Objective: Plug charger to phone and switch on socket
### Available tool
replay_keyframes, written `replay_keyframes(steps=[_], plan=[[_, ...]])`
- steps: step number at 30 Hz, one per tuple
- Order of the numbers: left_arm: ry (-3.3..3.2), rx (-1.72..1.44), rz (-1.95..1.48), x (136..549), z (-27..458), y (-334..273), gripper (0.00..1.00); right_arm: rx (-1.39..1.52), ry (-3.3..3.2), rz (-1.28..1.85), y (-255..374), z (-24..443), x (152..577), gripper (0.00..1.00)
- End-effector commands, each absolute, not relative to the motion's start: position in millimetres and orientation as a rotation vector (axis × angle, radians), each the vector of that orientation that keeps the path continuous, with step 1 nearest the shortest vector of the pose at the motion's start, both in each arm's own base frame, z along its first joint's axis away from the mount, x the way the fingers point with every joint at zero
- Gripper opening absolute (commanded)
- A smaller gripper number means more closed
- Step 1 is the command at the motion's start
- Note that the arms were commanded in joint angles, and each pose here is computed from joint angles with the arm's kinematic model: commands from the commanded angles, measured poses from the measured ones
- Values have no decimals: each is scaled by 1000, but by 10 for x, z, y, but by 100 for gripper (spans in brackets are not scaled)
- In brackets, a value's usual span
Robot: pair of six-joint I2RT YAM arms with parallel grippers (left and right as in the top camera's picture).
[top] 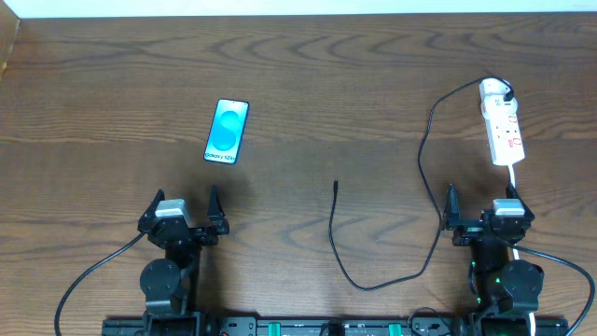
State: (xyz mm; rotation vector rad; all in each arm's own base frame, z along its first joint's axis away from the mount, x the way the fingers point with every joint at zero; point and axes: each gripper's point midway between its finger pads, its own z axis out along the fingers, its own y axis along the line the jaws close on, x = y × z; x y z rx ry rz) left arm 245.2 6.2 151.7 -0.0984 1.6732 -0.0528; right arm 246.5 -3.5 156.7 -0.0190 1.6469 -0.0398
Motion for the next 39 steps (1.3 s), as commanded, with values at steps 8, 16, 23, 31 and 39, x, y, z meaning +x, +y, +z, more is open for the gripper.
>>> replay_keyframes(steps=[8, 16, 23, 31, 39], plan=[[1720, -101, -55, 2440, 1372, 57, 98, -15, 1647, -57, -64, 1563, 2461, 99], [1718, -100, -55, 2439, 1384, 57, 98, -15, 1647, -57, -64, 1563, 2461, 99], [1684, -98, -56, 2427, 1608, 57, 98, -15, 1647, -57, -64, 1563, 2461, 99], [1734, -83, -39, 2471, 1890, 58, 98, -15, 1647, -57, -64, 1563, 2461, 99], [1843, -76, -29, 2725, 2355, 66, 98, -15, 1647, -57, -64, 1563, 2461, 99]])
